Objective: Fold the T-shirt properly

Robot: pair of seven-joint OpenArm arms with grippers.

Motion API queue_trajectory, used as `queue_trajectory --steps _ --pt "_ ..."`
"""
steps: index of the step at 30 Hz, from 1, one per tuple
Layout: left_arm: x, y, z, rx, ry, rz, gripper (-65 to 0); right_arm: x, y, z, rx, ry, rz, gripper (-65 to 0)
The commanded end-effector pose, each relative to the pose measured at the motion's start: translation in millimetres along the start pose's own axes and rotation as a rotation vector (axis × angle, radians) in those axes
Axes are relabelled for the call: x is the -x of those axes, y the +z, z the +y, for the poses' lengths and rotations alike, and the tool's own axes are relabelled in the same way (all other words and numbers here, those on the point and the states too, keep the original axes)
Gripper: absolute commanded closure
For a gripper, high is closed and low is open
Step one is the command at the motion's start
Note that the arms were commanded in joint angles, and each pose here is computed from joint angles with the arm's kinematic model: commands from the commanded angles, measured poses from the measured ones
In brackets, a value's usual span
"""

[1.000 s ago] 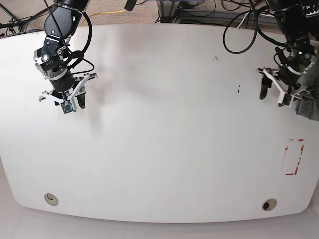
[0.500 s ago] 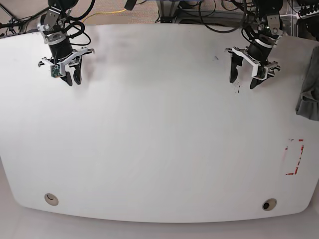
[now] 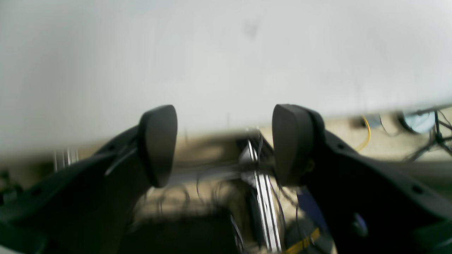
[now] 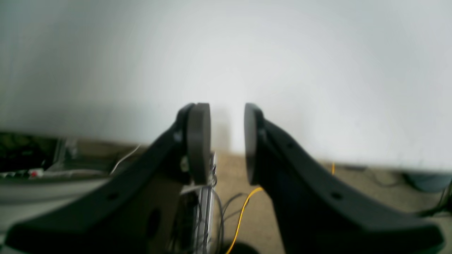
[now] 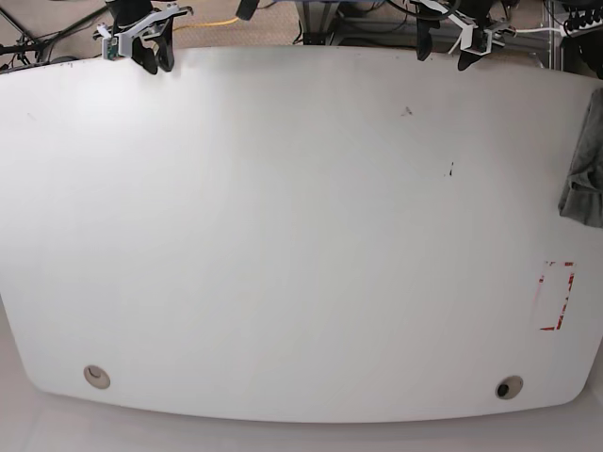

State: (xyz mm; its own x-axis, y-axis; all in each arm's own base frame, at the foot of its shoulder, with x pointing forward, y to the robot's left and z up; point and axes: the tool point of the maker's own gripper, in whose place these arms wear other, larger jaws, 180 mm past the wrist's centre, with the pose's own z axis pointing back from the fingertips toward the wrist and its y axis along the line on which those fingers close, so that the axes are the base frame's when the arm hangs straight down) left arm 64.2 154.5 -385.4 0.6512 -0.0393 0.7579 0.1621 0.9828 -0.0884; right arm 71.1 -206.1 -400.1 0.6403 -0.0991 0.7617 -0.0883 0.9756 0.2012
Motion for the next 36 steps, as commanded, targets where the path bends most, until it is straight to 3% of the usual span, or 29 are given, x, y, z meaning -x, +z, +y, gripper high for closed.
queue_trajectory --steps 1,8,11,18,23,29,36 --pt "8 13 -9 0.005 0.038 0.014 -38.9 0 14 -1 0.004 -0.015 -0.010 -15.2" --pt "71 29 -16 -0.009 0.136 0.169 -38.9 58 33 25 -0.062 -0.110 0.113 -15.2" --pt "96 16 -16 -0.011 0.184 0.208 -38.9 105 38 36 -0.095 -0.184 0.217 -15.2" --pt "159 -14 -6 -0.013 0.268 0.327 -38.9 165 22 45 -0.152 -0.284 0.307 -15.2" --pt "203 -33 7 -0.060 0.323 0.432 -38.9 212 5 29 -0.087 -0.287 0.396 -15.2" --pt "244 -57 16 -0.110 0.375 0.558 -38.9 243 -14 11 0.014 -0.301 0.436 -15.2" --pt "277 -70 26 -0.202 0.281 0.636 -39.0 250 -37 5 0.037 -0.224 0.489 -15.5"
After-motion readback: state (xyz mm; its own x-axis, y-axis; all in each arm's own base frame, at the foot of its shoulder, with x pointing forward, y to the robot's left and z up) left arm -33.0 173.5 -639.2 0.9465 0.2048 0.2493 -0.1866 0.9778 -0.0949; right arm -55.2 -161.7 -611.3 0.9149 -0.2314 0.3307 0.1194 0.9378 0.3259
